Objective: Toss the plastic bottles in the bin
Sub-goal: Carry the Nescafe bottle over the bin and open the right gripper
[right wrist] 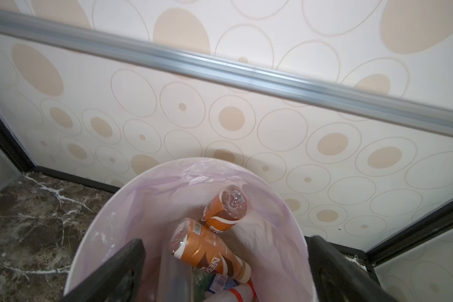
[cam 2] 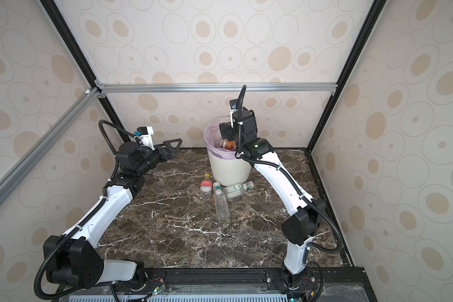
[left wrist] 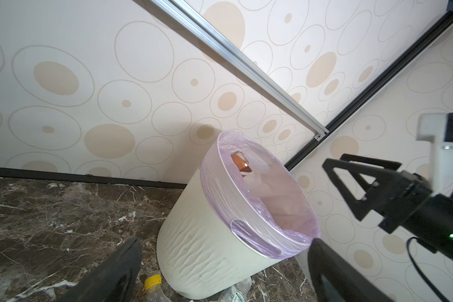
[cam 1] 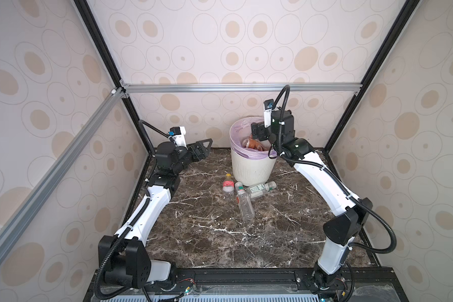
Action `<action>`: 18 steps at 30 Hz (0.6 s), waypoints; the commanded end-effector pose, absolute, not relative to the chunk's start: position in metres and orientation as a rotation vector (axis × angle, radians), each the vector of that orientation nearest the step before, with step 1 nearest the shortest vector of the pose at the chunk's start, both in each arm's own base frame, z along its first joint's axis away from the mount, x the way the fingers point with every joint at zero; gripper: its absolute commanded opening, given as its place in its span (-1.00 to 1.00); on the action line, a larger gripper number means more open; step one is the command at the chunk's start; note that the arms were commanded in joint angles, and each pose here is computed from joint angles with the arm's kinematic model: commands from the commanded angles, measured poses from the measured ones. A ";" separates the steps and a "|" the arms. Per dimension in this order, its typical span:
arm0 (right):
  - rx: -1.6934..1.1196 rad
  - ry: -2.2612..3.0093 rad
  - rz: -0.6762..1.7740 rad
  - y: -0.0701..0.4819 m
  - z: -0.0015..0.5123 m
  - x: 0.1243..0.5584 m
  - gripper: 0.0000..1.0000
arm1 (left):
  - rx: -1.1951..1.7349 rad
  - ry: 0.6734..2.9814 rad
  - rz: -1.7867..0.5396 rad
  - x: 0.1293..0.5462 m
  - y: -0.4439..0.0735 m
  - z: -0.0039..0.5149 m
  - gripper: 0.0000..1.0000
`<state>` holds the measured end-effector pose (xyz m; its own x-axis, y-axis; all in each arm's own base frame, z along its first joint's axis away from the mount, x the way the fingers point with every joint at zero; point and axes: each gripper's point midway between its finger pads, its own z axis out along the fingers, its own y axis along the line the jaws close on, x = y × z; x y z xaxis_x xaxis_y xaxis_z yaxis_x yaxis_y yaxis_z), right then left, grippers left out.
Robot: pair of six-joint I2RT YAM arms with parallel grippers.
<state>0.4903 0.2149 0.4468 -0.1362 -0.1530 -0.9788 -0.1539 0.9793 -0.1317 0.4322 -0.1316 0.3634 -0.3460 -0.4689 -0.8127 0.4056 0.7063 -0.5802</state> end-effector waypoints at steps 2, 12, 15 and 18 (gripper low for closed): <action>-0.185 1.633 0.033 0.206 0.486 0.476 0.99 | -0.025 1.688 -0.910 0.431 -0.135 0.373 0.98; -0.199 1.632 0.054 0.208 0.490 0.470 0.99 | -0.034 1.713 -0.910 0.430 -0.134 0.369 0.98; -0.202 1.634 0.057 0.207 0.489 0.468 0.99 | -0.036 1.724 -0.916 0.431 -0.136 0.367 0.98; -0.199 1.633 0.059 0.204 0.490 0.463 0.99 | -0.049 1.752 -0.922 0.432 -0.136 0.361 0.98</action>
<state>0.4761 0.2085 0.4770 -0.0816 -0.1167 -0.9898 -0.1582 0.9821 -0.1027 0.4309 -0.1331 0.3509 -0.3929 -0.4603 -0.7961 0.3812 0.7063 -0.5965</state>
